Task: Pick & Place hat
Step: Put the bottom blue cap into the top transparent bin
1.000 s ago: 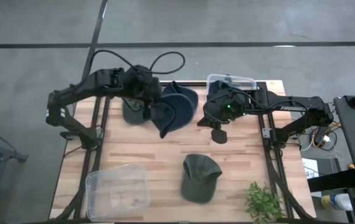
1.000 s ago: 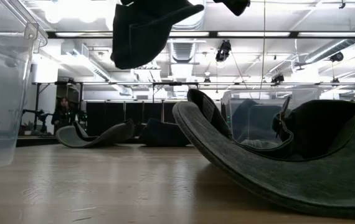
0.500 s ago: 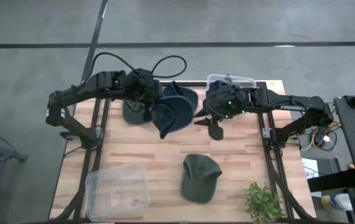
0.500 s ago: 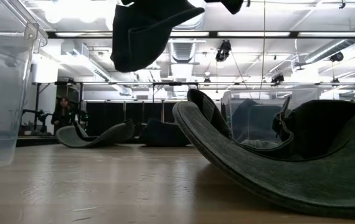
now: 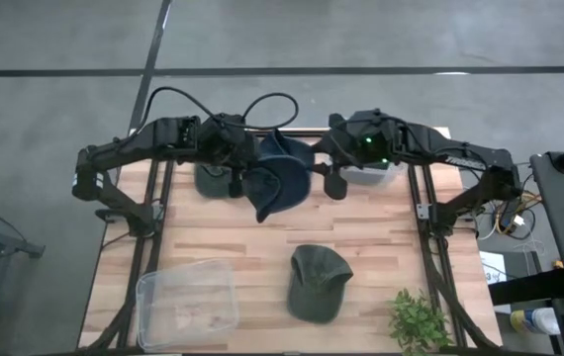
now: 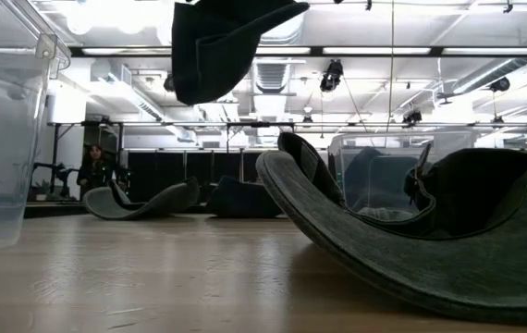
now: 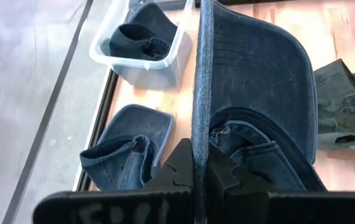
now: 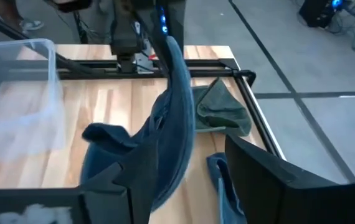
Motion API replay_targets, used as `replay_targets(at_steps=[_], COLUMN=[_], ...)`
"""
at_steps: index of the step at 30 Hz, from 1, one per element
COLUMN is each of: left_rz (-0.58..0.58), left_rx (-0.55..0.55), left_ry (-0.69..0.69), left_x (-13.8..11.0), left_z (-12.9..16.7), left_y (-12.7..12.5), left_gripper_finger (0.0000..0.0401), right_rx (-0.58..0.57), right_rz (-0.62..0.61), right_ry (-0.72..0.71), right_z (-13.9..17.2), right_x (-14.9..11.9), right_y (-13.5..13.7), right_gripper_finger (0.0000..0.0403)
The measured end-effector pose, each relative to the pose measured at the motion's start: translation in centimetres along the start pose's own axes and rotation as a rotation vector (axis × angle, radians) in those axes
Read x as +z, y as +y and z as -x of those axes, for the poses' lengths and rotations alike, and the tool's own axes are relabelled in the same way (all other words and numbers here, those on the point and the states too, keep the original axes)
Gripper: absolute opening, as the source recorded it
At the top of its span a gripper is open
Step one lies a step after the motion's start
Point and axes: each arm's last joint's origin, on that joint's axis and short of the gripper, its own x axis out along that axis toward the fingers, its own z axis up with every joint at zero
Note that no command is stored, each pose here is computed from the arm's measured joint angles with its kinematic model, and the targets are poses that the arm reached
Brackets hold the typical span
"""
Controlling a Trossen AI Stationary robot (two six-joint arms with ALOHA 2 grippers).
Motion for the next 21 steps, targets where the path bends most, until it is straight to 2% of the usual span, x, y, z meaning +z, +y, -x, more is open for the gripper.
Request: replay_targets(at_steps=[6, 12, 21], left_rz=[-0.008, -0.021, -0.036], left_rx=[0.001, -0.008, -0.012], left_ry=[-0.015, -0.018, -0.021], left_x=[0.2, 0.2, 0.2], left_z=[0.0, 0.1, 0.1], left_y=[0.0, -0.4, -0.5], left_gripper_finger=[0.0005, 0.0005, 0.0005], right_rx=[0.009, 0.010, 0.084], right_rz=[0.029, 0.080, 0.089], right_ry=[0.049, 0.045, 0.202], right_z=[-1.9, -3.1, -6.8], right_x=[0.5, 2.2, 3.0], right_y=[-0.5, -0.8, -0.7], right_gripper_finger=[0.0189, 0.0190, 0.0189])
